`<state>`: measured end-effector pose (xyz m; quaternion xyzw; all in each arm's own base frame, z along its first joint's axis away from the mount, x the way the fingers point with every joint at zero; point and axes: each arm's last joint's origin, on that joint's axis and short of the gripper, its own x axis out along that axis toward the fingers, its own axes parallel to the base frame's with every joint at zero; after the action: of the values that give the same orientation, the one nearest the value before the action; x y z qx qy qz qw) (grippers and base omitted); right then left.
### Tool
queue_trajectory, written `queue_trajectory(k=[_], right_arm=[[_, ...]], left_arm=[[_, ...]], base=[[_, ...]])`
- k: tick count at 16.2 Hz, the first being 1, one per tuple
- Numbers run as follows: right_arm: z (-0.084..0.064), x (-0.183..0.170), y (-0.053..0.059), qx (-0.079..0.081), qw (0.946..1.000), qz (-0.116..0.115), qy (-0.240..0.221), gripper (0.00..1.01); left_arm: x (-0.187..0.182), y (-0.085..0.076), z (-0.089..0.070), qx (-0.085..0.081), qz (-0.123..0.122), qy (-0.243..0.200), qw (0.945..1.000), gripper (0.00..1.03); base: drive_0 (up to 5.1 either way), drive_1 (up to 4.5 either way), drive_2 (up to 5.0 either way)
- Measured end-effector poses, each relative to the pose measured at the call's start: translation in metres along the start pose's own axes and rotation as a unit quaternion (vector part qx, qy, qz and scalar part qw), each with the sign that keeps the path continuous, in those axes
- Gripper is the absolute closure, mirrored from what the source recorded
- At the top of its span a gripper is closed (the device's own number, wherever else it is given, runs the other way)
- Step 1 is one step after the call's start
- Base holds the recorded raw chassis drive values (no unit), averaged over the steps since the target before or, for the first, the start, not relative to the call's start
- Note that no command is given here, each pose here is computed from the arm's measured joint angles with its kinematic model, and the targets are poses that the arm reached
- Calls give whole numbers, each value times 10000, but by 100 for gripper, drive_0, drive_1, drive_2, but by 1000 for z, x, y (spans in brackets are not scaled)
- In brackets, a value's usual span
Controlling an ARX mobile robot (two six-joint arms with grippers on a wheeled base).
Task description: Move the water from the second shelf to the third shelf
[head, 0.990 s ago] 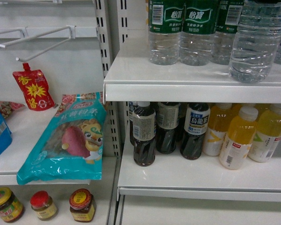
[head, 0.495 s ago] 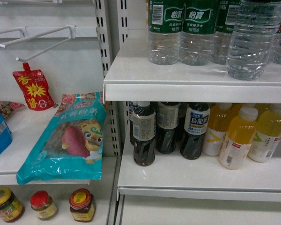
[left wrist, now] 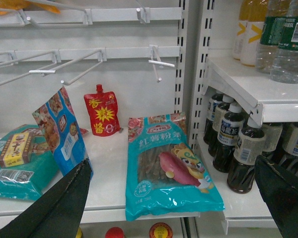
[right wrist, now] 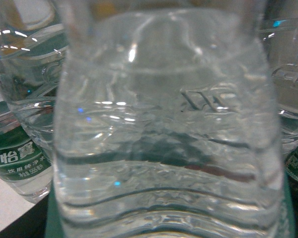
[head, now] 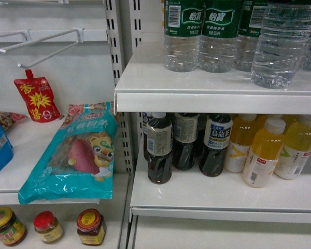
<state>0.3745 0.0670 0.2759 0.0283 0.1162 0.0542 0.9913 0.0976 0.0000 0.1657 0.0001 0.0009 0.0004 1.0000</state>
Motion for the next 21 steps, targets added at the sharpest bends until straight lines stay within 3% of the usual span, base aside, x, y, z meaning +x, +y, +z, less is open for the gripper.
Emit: queue_trajectory(k=[1,6,11,15,17,18,19,20,21], right_arm=[[1,-1,0,2,10000,35,-5,1],[12,-29,1,-36,9998,164,-115,3],[-6,-80,0,-114,9999,115,-4,3],[-18,-144,-9,-25,9996,266,-123,3],[-19,-188,-23,111,9992,241,-313,3],[-20,-209,-28,160,9987,190,-438,3],[-22,-225,-31,27,9944,-80,-1049,10],[-39,-240,-39,-120,9915,-369,-1243,23],[-61,-247,-43,-147,9907,-599,-1211,34]], left_arm=[[0,0,0,-2,0,0,10000,5],[0,0,0,-2,0,0,10000,5],[0,0,0,0,0,0,10000,5],[0,0,0,-2,0,0,10000,5],[0,0,0,0,0,0,10000,5],[0,0,0,-2,-2,0,10000,5],[0,0,0,0,-4,0,10000,5],[0,0,0,-2,-2,0,10000,5],[0,0,0,-2,13,4,10000,5]], base=[[0,0,0],[0,0,0],[0,0,0],[0,0,0],[0,0,0],[0,0,0],[0,0,0],[0,0,0],[0,0,0]])
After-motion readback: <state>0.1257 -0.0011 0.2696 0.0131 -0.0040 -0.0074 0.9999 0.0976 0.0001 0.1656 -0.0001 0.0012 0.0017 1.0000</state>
